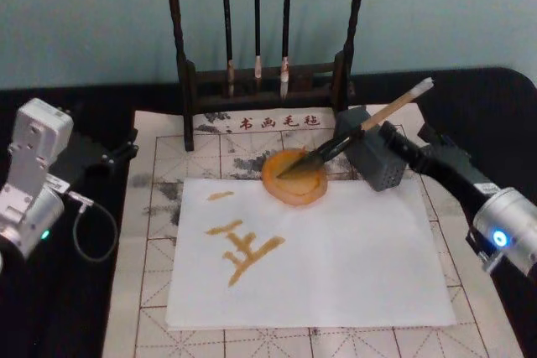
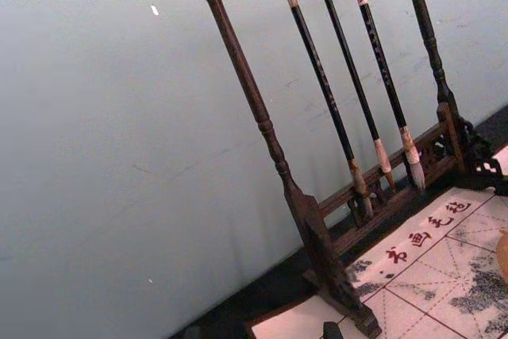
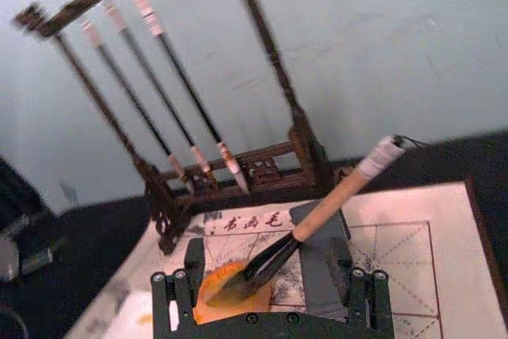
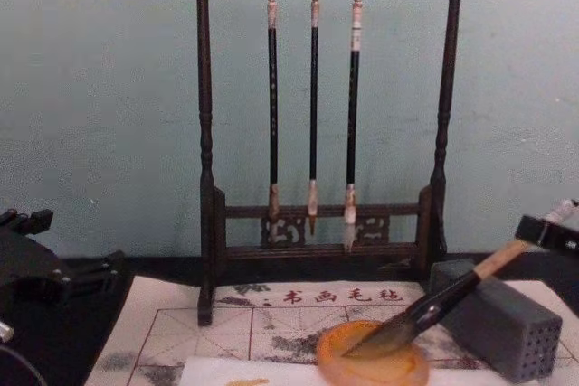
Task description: Pick up the brush from the inkstone, write on the paper, then place the brush back to its original position.
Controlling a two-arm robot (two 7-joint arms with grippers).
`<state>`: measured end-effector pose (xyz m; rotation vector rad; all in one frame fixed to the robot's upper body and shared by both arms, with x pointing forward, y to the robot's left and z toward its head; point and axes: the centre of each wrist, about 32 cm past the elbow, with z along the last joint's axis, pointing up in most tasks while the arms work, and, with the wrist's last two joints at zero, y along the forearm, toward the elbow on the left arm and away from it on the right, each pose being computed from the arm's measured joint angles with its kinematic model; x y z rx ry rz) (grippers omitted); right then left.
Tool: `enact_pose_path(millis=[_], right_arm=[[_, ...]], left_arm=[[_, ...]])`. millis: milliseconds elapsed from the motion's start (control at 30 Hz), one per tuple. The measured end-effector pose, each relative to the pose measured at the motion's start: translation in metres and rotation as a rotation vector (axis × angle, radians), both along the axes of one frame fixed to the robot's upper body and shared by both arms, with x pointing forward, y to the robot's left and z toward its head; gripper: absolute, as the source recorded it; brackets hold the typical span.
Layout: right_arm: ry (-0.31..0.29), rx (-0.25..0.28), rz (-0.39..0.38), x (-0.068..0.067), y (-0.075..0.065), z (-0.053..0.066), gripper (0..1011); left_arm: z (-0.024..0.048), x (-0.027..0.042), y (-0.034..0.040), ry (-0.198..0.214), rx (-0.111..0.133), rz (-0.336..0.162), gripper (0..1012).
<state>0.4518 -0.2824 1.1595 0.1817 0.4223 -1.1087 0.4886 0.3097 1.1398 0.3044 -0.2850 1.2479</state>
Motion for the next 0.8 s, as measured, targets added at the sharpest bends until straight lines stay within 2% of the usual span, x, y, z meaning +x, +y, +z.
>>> enact_pose_path(millis=[33,67,133,167,233,267,367,467,533,667,800], right_arm=[[0.0,0.0,0.0,0.0,0.0,0.0,1002],[-0.042,-0.064,0.018,-0.005,0.002,-0.002,1002],[-0.052,-0.081,0.024,-0.006,0.003,-0.003,1002],[-0.081,-0.136,0.039,-0.009,0.004,-0.006,1002],[-0.099,-0.172,0.046,-0.011,0.005,-0.008,1002],[-0.115,-0.207,0.051,-0.012,0.006,-0.009,1002],[-0.136,-0.254,0.055,-0.014,0.008,-0.012,1002],[-0.165,-0.329,0.053,-0.015,0.009,-0.017,1002],[-0.17,-0.344,0.054,-0.015,0.009,-0.018,1003],[-0.197,-0.417,0.052,-0.014,0.011,-0.024,1002],[-0.208,-0.455,0.049,-0.013,0.012,-0.027,1002]], left_arm=[[0.0,0.0,0.0,0.0,0.0,0.0,1001],[0.0,0.0,0.0,0.0,0.0,0.0,1001],[0.0,0.0,0.0,0.0,0.0,0.0,1001],[0.0,0.0,0.0,0.0,0.0,0.0,1001],[0.0,0.0,0.0,0.0,0.0,0.0,1001],[0.0,0.0,0.0,0.0,0.0,0.0,1001],[0.0,0.0,0.0,0.0,0.0,0.0,1001],[0.0,0.0,0.0,0.0,0.0,0.0,1001],[0.0,0.0,0.0,0.0,0.0,0.0,1001],[0.0,0.0,0.0,0.0,0.0,0.0,1001],[0.0,0.0,0.0,0.0,0.0,0.0,1001]])
